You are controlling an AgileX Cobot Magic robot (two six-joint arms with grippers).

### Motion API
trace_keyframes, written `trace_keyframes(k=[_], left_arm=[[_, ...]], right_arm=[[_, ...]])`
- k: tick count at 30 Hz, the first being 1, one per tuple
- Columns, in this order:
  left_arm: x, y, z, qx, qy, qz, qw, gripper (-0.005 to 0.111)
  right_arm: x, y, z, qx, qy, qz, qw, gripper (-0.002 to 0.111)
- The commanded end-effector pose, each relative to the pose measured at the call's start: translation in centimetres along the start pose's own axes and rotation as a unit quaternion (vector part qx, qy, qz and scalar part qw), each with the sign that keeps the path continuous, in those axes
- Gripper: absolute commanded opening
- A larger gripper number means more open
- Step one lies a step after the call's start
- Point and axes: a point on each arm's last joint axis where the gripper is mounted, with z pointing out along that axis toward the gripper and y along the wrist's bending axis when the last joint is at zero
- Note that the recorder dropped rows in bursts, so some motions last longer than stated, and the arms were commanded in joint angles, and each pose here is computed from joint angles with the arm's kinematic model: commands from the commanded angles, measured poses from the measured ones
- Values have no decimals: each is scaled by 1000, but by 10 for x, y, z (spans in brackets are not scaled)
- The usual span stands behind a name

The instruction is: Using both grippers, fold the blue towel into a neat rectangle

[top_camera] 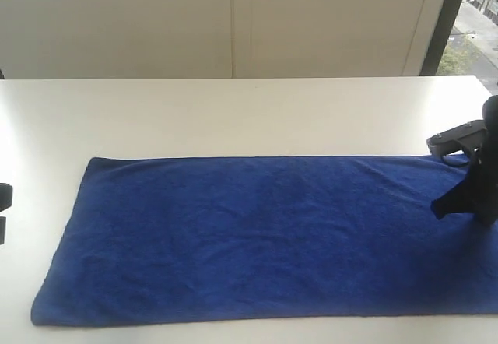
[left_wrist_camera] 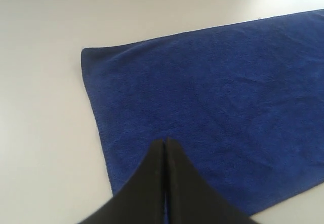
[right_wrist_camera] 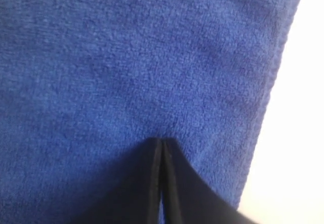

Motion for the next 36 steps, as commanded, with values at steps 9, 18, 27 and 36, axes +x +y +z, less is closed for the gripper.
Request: trace_keyframes(k=[9, 18, 27, 36], left_arm=[[2, -1, -1, 4, 3, -4, 1000, 0], [2, -1, -1, 4, 4, -4, 1000, 0], [3, -2, -1, 7, 9, -4, 1000, 0], [3, -2, -1, 7, 9, -5, 1000, 0]], right_arm=[[7, -24, 9, 11, -2, 22, 1000, 0], [9, -41, 12, 26, -27, 27, 999, 0], [5, -42, 0, 18, -54, 58, 997, 0], [8, -49, -34, 4, -84, 104, 991, 6]])
